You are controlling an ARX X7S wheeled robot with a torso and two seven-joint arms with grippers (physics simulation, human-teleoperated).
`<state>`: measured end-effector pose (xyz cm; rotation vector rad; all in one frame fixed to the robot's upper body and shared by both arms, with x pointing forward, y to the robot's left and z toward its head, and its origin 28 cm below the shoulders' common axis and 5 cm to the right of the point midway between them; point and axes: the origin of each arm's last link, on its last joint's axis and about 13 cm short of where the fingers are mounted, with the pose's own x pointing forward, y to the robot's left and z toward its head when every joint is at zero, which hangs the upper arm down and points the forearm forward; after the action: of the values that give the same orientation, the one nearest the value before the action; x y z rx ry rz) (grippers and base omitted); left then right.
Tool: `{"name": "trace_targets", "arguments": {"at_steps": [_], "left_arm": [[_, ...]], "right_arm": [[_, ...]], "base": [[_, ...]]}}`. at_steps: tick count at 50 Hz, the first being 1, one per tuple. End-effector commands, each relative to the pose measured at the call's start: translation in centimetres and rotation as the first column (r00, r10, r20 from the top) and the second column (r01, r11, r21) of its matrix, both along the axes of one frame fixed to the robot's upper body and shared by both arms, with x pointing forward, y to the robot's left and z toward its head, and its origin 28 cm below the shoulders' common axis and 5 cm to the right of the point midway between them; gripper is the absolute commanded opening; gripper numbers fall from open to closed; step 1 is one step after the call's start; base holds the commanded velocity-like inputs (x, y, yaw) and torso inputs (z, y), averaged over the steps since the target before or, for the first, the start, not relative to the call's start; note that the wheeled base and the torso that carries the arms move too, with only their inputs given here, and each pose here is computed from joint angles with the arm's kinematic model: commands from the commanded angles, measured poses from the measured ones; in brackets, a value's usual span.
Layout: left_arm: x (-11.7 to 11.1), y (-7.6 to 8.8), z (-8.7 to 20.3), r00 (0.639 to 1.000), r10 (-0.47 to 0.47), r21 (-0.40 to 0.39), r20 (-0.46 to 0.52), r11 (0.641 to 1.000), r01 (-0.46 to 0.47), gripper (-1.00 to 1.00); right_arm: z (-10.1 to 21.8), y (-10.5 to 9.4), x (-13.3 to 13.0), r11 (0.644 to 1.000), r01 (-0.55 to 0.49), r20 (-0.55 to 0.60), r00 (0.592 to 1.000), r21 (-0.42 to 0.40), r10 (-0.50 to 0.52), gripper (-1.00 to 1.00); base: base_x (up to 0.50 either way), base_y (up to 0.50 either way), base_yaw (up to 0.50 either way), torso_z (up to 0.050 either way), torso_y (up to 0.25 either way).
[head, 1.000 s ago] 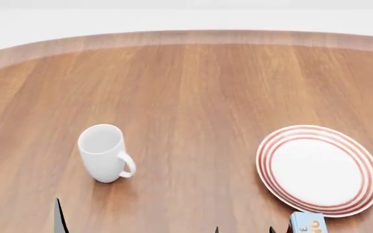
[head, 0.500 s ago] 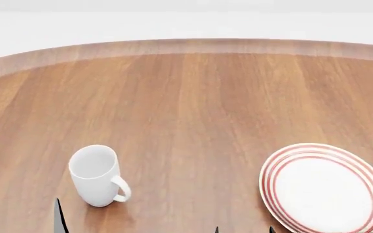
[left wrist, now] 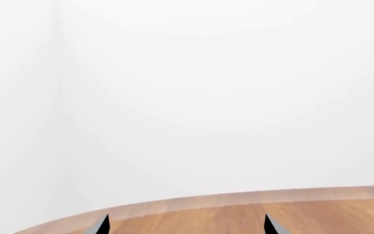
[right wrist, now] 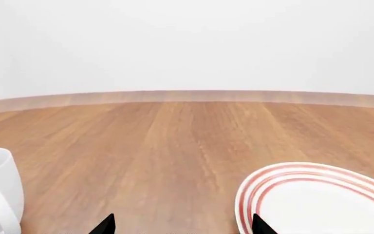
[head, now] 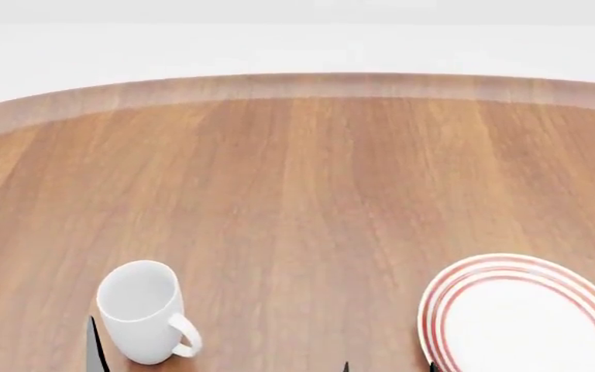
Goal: Pick up the red mug and put it on the plate
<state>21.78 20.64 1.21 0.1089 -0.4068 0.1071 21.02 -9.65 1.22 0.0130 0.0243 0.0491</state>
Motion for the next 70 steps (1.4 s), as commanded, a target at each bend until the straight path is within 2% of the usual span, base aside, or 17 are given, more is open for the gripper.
{"name": "trace_targets", "arguments": {"at_steps": [1,9,14,25,34,46,70], "left_arm": [[0.0,0.0,0.0,1.000,0.000,-0.002,-0.002,1.000,0.000,1.00],[0.0,0.0,0.0,1.000,0.000,-0.004,-0.001,1.000,0.000,1.00],[0.0,0.0,0.0,1.000,-0.001,-0.003,-0.002,1.000,0.001,1.00],[0.0,0.0,0.0,1.000,-0.006,-0.003,-0.002,1.000,0.006,1.00],[0.0,0.0,0.0,1.000,-0.009,-0.002,0.002,1.000,0.009,1.00],[0.0,0.0,0.0,1.000,-0.009,-0.001,0.000,1.000,0.009,1.00],[0.0,0.0,0.0,1.000,-0.006,-0.001,-0.003,1.000,0.006,1.00]], "right_arm": [[0.0,0.0,-0.1,1.000,0.000,-0.005,1.000,-0.006,0.000,1.00],[1.6,0.0,-1.1,1.000,-0.005,0.023,1.000,-0.005,0.005,1.00],[2.8,-0.2,-2.4,0.999,-0.008,0.048,0.999,-0.035,0.010,1.00],[4.3,-0.8,-7.1,0.993,-0.049,0.086,0.995,-0.110,0.058,1.00],[5.4,-1.5,-10.4,0.990,-0.051,0.120,0.990,-0.131,0.067,1.00],[4.8,-2.4,-13.7,0.989,-0.072,0.154,0.984,-0.131,0.092,1.00],[0.9,-2.1,-15.6,0.984,-0.148,0.092,0.983,-0.098,0.157,1.00]], "base": [[0.00,0.00,0.00,0.000,0.000],[0.00,0.00,0.00,0.000,0.000],[0.00,0.00,0.00,0.000,0.000],[0.00,0.00,0.00,0.000,0.000],[0.00,0.00,0.00,0.000,0.000],[0.00,0.00,0.00,0.000,0.000],[0.00,0.00,0.00,0.000,0.000]]}}
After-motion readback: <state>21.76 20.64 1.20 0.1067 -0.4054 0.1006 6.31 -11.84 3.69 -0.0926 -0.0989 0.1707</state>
